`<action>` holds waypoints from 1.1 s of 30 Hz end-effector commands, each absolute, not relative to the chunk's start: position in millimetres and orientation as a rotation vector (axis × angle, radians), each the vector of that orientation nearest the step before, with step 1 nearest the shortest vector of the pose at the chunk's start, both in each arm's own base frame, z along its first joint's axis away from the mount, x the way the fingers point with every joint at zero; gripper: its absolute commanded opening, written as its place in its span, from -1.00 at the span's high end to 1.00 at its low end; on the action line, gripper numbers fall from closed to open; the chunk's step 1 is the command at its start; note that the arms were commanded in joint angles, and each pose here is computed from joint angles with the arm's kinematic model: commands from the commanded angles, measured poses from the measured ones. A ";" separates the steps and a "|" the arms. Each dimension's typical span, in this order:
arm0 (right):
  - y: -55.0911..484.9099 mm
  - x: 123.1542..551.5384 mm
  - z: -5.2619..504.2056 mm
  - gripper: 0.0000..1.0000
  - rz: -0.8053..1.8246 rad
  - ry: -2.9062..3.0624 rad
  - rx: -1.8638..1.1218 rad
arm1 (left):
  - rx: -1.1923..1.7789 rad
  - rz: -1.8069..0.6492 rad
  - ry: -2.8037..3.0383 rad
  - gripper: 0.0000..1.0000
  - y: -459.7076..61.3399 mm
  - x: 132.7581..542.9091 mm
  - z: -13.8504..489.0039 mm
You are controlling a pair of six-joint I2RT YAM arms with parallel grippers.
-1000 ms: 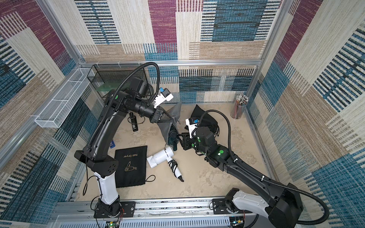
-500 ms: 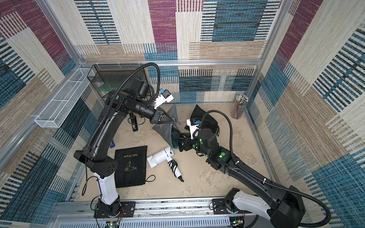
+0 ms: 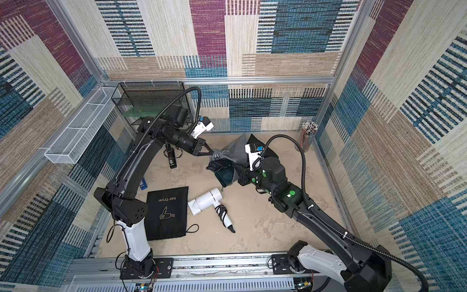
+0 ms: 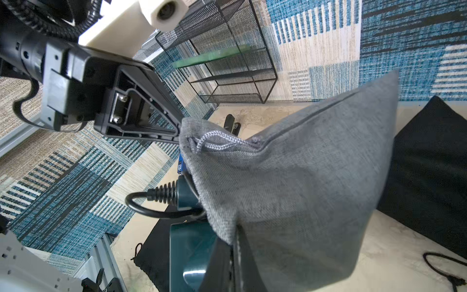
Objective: Pack away hair dryers
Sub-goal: Adjust the drawstring bag at the center of the board.
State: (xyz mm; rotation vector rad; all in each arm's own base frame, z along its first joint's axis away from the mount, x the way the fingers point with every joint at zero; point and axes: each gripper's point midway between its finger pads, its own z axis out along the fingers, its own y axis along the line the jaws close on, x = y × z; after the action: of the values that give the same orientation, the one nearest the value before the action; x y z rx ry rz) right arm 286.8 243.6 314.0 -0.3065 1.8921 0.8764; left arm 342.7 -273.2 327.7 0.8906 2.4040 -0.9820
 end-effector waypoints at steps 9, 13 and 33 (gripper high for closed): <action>261.2 308.2 250.7 1.00 0.913 2.178 -0.439 | 0.925 -1.129 2.242 1.00 -282.6 328.5 374.6; 274.1 307.4 238.3 1.00 0.962 2.215 -0.490 | 0.885 -0.986 2.278 1.00 -272.5 342.4 367.6; 260.1 293.2 312.6 1.00 1.365 1.932 -0.592 | 0.735 -0.769 2.499 1.00 -237.9 375.9 306.0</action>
State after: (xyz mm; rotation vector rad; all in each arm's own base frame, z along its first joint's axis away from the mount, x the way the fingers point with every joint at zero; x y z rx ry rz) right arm 300.6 258.4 291.6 -0.5390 2.0314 1.2442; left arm 367.5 -242.8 304.0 0.7814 2.5044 -0.8003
